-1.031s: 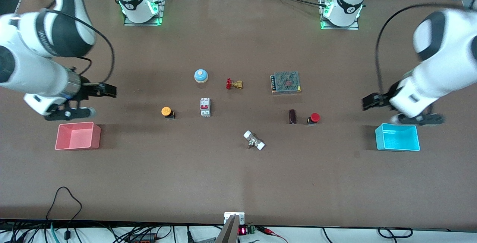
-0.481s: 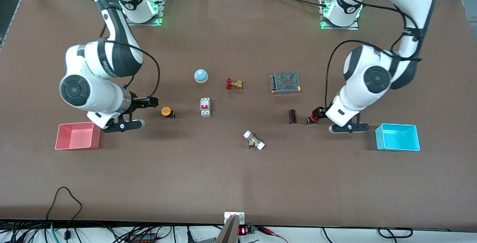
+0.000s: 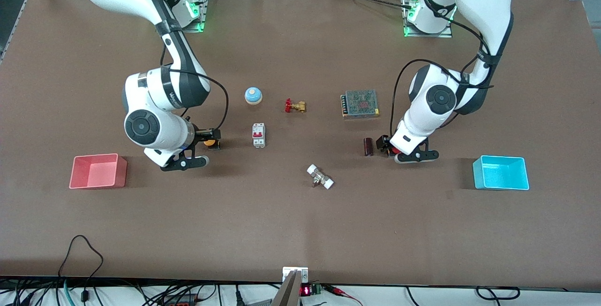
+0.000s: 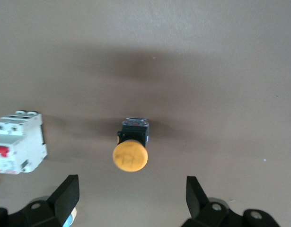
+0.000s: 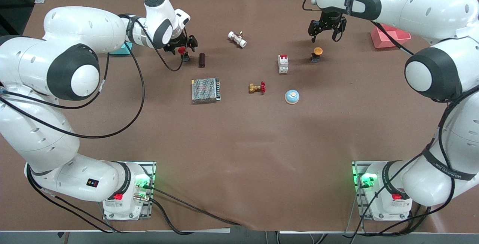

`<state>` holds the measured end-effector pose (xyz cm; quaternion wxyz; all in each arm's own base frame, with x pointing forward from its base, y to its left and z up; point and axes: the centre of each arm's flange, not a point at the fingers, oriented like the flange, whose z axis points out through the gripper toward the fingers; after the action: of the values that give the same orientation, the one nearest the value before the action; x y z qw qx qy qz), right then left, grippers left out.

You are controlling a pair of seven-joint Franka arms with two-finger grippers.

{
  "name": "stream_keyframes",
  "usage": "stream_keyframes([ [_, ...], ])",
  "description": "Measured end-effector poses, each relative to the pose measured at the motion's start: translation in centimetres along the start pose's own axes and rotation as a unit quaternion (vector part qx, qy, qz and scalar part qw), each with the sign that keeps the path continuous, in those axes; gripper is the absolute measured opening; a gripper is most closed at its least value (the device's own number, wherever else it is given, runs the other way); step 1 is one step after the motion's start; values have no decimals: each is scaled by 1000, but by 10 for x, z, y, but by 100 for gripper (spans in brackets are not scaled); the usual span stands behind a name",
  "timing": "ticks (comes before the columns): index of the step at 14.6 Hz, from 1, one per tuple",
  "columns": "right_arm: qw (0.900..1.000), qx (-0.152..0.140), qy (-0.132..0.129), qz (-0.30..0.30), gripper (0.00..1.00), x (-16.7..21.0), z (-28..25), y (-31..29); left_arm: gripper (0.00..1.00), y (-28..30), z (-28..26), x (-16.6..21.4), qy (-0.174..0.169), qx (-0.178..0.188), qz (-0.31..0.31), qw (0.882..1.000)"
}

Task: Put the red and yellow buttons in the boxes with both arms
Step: 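Grasp the yellow button with the right gripper while the left gripper grasps the red button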

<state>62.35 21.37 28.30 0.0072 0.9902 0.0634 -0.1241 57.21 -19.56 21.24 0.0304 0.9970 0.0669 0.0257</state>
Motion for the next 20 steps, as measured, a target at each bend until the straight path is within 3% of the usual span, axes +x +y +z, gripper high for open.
stream_keyframes([
  [5,1000,-7,6,-3,100,8,41,-7,96,-6,9,1,-3,4,-6,1000],
  [9,1000,-11,9,-10,100,5,60,-17,62,-9,11,2,-4,5,-9,1000],
  [10,1000,-12,7,-6,100,6,65,-17,62,-10,11,3,-3,5,-10,1000],
  [13,1000,-15,0,4,100,7,78,-16,41,-12,6,8,3,4,-13,1000],
  [16,1000,-17,-5,6,100,8,85,-15,41,-19,-8,26,8,4,-21,1000],
  [20,1000,-20,-11,12,96,8,92,-11,41,-69,-69,73,-17,19,-5,1000],
])
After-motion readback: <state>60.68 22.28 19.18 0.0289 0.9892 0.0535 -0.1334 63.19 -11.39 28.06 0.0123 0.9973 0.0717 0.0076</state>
